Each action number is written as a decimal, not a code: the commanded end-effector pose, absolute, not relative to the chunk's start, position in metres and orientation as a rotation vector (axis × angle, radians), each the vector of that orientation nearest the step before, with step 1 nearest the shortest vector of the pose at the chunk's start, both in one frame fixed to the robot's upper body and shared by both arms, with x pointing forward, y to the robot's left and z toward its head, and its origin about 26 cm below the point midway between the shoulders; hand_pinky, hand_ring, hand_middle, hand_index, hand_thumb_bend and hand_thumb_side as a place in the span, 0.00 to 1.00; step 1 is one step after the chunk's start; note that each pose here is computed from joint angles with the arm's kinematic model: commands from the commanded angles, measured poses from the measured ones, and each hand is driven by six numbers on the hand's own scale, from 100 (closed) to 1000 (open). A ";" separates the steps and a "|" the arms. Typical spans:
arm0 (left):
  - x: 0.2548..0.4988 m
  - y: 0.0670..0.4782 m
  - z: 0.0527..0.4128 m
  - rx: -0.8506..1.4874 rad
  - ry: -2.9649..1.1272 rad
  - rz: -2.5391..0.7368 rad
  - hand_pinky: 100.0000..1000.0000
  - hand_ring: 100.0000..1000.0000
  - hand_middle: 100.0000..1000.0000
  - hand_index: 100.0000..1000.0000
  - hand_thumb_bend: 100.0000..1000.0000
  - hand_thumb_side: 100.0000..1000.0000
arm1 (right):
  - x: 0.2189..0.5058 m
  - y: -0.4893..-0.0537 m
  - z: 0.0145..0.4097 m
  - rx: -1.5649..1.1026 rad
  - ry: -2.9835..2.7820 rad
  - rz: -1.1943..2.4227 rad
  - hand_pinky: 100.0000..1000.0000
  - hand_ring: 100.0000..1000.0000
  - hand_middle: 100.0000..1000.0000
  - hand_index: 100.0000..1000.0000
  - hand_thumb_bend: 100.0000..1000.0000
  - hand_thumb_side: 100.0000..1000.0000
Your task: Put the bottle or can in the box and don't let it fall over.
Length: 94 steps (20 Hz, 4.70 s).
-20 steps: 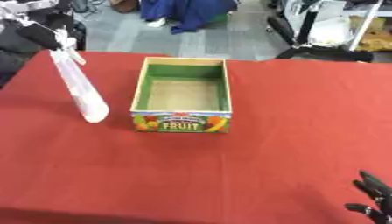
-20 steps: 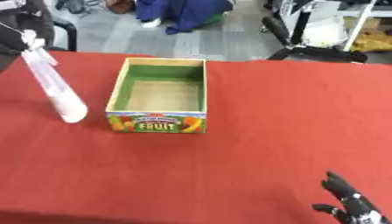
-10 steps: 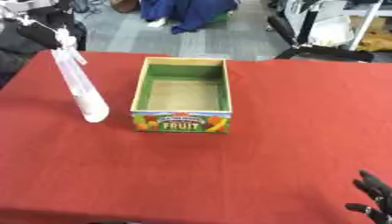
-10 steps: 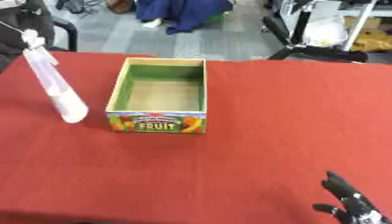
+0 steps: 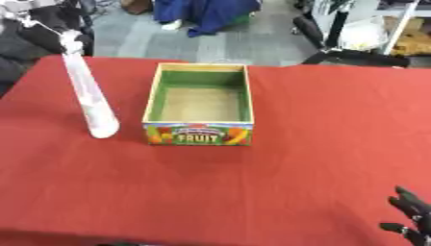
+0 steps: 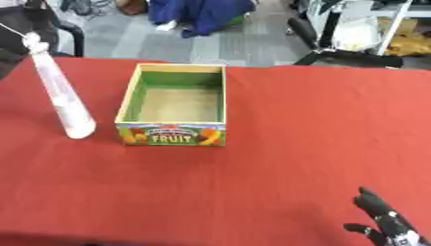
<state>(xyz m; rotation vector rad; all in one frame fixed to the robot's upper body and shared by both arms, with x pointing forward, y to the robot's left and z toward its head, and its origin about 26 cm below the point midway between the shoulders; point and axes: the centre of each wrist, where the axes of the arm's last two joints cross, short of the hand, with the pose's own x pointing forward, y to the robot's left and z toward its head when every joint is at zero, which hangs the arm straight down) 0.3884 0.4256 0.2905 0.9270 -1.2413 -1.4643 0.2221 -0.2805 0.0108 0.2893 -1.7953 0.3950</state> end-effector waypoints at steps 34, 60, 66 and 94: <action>0.363 0.451 0.304 0.916 -1.057 -1.517 0.77 0.71 0.59 0.77 0.10 0.11 | 0.224 -0.285 0.016 0.266 -1.804 0.412 0.71 1.00 1.00 0.89 0.00 0.84; 0.367 0.444 0.312 0.981 -1.272 -1.411 0.52 0.37 0.17 0.38 0.00 0.22 | 0.224 -0.285 0.016 0.266 -1.803 0.414 0.71 1.00 1.00 0.89 0.00 0.84; 0.367 0.441 0.322 1.011 -1.329 -1.397 0.52 0.36 0.16 0.37 0.00 0.22 | 0.224 -0.286 0.016 0.265 -1.802 0.413 0.71 1.00 1.00 0.89 0.00 0.84; 0.403 0.331 0.370 0.962 -1.686 -1.597 0.52 0.37 0.16 0.37 0.00 0.23 | 0.226 -0.283 0.016 0.289 -1.801 0.421 0.71 1.00 1.00 0.89 0.00 0.83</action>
